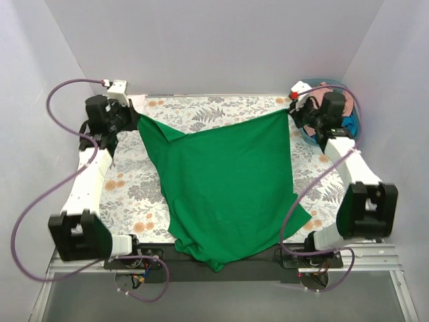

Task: Fold and stack the t-shirts
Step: Flatten the tshirt out

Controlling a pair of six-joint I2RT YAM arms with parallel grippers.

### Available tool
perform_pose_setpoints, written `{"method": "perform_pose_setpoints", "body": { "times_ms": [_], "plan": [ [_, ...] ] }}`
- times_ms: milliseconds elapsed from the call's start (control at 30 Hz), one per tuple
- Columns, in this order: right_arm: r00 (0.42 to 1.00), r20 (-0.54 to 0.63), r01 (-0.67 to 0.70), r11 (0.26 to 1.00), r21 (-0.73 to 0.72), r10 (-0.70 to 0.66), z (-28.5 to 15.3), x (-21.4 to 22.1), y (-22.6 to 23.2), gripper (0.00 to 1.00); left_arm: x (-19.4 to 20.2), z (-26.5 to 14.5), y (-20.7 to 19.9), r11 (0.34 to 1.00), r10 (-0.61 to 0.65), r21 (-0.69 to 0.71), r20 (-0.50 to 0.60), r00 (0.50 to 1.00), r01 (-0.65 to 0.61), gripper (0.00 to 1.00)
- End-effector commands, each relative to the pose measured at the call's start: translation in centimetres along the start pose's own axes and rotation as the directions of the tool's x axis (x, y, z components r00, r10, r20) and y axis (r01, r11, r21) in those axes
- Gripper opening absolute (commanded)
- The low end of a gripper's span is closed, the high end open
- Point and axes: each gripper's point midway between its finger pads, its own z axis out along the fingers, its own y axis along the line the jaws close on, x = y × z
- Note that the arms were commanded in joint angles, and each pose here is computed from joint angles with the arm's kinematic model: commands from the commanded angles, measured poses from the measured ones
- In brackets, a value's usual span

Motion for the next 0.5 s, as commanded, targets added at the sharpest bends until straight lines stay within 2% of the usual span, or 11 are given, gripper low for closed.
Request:
{"method": "perform_pose_setpoints", "body": {
  "times_ms": [0,33,67,100,167,233,267,333,367,467],
  "plan": [
    [0.998,0.011,0.065,0.996,-0.054,-0.064,4.3,1.6,0.6,0.01,-0.5,4.0,0.7,0.999,0.024,0.028,0.046,0.999,-0.026,0.0],
    [0.998,-0.011,0.064,0.996,-0.063,-0.065,5.4,2.6,0.7,0.01,2.4,6.9,1.5,0.999,-0.005,0.034,-0.034,0.999,0.006,0.0],
    [0.997,-0.013,0.069,0.995,-0.068,-0.07,6.5,2.8,0.3,0.01,3.0,8.3,1.9,0.999,-0.005,0.034,-0.048,0.999,0.007,0.0],
    [0.997,-0.062,0.044,0.995,-0.088,-0.05,8.3,5.4,0.7,0.01,4.2,9.8,1.9,0.999,-0.009,0.039,-0.078,0.997,0.012,0.0],
    [0.995,-0.092,0.037,0.995,-0.091,-0.046,10.1,7.1,0.5,0.01,6.4,13.4,2.7,0.999,-0.012,0.043,-0.131,0.991,0.018,0.0],
    [0.99,-0.133,0.033,0.997,-0.075,-0.043,12.2,9.2,-0.4,0.01,5.8,15.7,3.2,1.0,0.002,0.025,-0.122,0.993,0.001,0.0],
    [0.989,-0.142,0.038,0.997,-0.067,-0.047,12.7,9.6,-0.8,0.01,8.1,17.5,3.6,1.0,0.004,0.023,-0.173,0.985,0.0,0.0],
    [0.983,-0.175,0.05,0.998,-0.043,-0.057,13.8,11.1,-1.6,0.01,8.9,19.1,5.0,0.999,0.014,-0.043,-0.193,0.981,-0.022,0.0],
    [0.981,-0.184,0.051,0.998,-0.033,-0.056,14.0,11.4,-1.9,0.01,9.2,20.7,4.1,0.998,0.038,-0.043,-0.206,0.978,-0.048,0.0],
    [0.978,-0.202,0.044,0.999,-0.012,-0.046,14.3,12.0,-2.3,0.01,9.1,22.0,3.8,0.988,0.076,-0.112,-0.226,0.971,-0.104,0.0]
  ]
}}
